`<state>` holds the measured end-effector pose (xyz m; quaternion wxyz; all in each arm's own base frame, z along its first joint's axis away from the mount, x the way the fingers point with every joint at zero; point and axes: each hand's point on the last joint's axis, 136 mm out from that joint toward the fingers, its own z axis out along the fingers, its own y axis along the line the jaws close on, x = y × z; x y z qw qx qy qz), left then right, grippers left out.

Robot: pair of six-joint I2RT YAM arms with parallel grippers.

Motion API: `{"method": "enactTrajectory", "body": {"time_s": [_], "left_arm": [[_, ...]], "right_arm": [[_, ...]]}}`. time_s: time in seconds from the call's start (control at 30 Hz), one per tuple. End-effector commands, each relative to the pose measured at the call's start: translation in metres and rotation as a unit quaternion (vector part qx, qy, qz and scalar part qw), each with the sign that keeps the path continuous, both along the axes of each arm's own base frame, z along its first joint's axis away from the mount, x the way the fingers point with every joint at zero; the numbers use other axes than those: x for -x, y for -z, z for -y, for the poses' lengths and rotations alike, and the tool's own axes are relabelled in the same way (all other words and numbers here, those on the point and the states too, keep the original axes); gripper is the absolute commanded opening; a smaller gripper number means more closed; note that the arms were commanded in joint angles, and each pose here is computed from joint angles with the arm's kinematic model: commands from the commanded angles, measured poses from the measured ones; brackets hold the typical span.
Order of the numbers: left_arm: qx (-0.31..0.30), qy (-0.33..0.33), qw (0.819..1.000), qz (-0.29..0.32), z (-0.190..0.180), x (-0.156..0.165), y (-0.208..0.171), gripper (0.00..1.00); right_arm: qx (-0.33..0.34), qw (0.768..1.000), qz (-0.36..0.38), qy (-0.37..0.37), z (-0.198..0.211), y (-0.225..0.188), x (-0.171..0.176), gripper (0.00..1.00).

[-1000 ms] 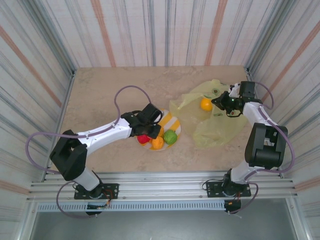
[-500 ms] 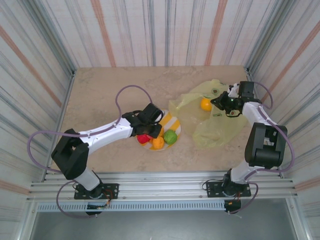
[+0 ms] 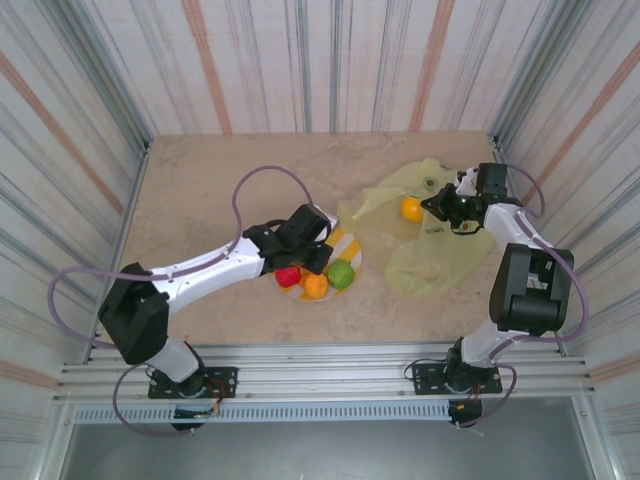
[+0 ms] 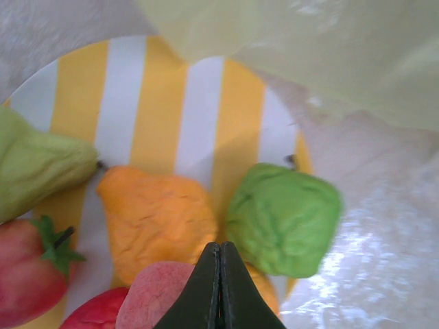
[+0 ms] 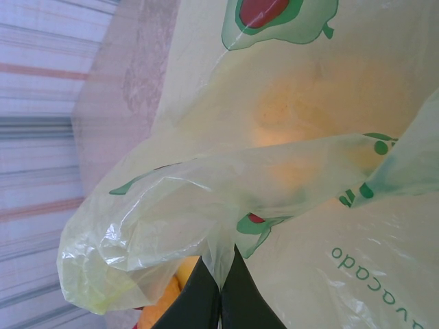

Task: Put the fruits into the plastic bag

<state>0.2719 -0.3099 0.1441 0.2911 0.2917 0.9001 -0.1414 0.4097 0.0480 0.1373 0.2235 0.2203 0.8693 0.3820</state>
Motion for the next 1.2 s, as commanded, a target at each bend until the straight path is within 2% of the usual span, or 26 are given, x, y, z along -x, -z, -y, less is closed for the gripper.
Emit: {"method": "enactTrajectory", "body": {"time_s": [0.0,0.17,0.47,0.6,0.73,0.83,1.1,1.13,1.17], "left_arm": [[0.093,0.057,0.993,0.051,0.038,0.005,-0.056,0.00],[0.148,0.118,0.980,0.055,0.083,0.004,-0.071,0.00],[0.128,0.197,0.968,0.088,0.167,-0.020,-0.044,0.00],[0.129,0.191,0.965,0.122,0.194,-0.045,-0.029,0.00],[0.113,0.180,0.965,0.154,0.208,-0.068,-0.007,0.00],[0.124,0.170,0.963,0.167,0.218,-0.078,0.003,0.00],[0.256,0.135,0.948,0.131,0.253,-0.083,0.002,0.00],[0.264,0.131,0.947,0.126,0.256,-0.083,0.003,0.02],[0.271,0.126,0.947,0.122,0.257,-0.084,0.003,0.08]], "right_arm": [[0.007,1.000,-0.001,-0.016,-0.002,0.002,0.002,0.00],[0.003,1.000,0.002,-0.028,-0.005,-0.006,0.001,0.00],[0.007,0.999,0.008,-0.043,-0.009,-0.024,0.010,0.00],[0.007,0.999,0.007,-0.043,-0.009,-0.028,0.013,0.00],[0.008,0.999,0.005,-0.045,-0.010,-0.031,0.015,0.00],[0.008,0.999,0.005,-0.044,-0.010,-0.032,0.015,0.00],[0.004,0.999,0.004,-0.036,-0.012,-0.032,0.011,0.00],[0.004,0.999,0.005,-0.036,-0.012,-0.033,0.010,0.00],[0.004,0.999,0.006,-0.036,-0.012,-0.033,0.010,0.00]]}}
